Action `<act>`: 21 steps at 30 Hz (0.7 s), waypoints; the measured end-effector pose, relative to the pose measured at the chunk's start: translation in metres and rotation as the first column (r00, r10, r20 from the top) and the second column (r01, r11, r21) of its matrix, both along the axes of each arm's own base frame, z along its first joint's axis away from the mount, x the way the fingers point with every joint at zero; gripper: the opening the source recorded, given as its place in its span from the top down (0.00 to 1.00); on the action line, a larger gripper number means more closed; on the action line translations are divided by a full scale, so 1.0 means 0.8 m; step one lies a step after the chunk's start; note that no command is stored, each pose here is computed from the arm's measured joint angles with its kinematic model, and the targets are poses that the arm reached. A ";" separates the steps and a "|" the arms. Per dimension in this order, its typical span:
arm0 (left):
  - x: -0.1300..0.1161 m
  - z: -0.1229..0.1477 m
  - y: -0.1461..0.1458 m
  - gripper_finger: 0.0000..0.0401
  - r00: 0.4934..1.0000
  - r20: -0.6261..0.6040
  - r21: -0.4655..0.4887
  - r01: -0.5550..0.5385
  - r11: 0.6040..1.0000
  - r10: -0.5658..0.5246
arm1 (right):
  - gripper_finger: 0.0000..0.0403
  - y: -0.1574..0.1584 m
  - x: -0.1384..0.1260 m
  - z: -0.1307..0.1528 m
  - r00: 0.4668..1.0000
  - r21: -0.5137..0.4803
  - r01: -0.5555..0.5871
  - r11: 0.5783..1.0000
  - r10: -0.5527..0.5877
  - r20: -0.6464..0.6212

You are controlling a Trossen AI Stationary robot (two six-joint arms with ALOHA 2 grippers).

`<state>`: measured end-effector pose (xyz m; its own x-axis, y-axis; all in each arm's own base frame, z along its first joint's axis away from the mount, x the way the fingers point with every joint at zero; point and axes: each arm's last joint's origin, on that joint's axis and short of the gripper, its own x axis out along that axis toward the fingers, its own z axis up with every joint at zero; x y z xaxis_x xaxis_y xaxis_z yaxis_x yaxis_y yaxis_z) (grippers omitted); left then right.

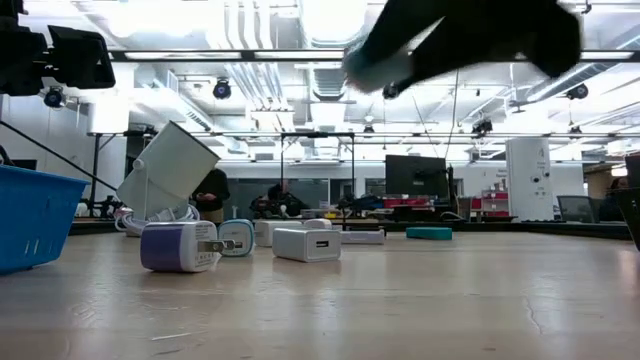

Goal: Pick & Place Office items
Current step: Put the bottom light blue charger adapter into the black bin

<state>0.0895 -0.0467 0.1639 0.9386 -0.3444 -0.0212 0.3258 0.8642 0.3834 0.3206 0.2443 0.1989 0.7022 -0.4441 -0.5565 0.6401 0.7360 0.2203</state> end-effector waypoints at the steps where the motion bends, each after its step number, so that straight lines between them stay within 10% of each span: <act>1: 0.000 0.000 0.000 0.42 1.000 0.000 0.000 0.000 1.000 0.000 | 0.66 -0.003 -0.005 0.009 1.000 0.009 -0.007 1.000 0.007 -0.018; 21: 0.000 -0.001 0.000 0.42 1.000 -0.005 0.002 0.001 1.000 -0.001 | 0.66 -0.053 -0.096 0.116 0.946 0.415 0.097 0.904 0.046 -0.321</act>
